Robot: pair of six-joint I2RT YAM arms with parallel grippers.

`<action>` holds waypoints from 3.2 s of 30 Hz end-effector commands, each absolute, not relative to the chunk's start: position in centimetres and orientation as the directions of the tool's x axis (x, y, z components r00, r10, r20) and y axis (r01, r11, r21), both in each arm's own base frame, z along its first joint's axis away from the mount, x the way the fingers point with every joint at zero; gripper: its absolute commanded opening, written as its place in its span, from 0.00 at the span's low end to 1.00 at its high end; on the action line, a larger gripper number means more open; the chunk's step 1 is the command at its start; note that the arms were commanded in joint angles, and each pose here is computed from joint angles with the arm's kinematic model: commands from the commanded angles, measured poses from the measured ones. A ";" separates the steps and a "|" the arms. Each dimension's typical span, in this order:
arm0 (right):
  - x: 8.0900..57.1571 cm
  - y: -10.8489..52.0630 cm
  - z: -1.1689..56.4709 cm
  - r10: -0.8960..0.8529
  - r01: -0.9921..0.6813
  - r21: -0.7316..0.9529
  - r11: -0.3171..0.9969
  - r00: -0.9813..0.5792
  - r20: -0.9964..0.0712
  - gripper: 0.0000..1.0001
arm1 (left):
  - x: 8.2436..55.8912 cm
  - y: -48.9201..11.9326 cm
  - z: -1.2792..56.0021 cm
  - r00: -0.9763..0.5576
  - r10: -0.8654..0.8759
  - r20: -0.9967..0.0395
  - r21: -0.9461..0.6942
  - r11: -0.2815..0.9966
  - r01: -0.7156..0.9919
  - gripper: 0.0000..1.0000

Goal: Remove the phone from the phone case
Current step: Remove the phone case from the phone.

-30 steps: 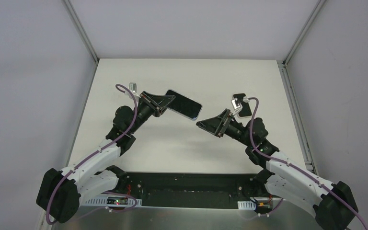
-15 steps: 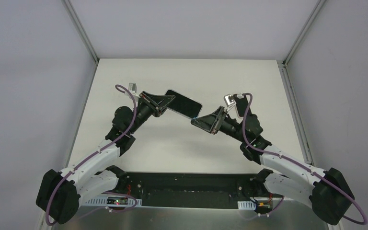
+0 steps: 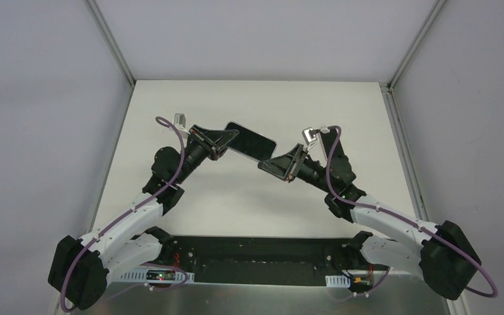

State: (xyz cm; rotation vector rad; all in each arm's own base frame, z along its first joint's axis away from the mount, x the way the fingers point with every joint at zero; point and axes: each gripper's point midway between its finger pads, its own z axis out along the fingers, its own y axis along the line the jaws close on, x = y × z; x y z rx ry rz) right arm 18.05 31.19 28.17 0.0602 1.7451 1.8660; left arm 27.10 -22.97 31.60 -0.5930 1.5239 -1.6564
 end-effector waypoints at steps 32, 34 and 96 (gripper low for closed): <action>17.1 32.2 33.0 0.422 -0.446 0.888 -0.112 -0.830 -0.364 0.13 | 25.7 -21.7 35.9 -0.535 -0.836 -0.125 -0.939 -0.074 0.335 0.00; 17.1 32.2 33.0 0.421 -0.449 0.887 -0.111 -0.829 -0.368 0.08 | 25.7 -21.8 35.9 -0.536 -0.835 -0.124 -0.940 -0.075 0.334 0.00; 9.8 28.7 37.0 0.482 -0.975 0.213 -0.057 -0.214 -0.849 0.15 | 23.1 -28.1 34.1 -0.811 -0.584 -0.038 -0.976 -0.153 0.156 0.00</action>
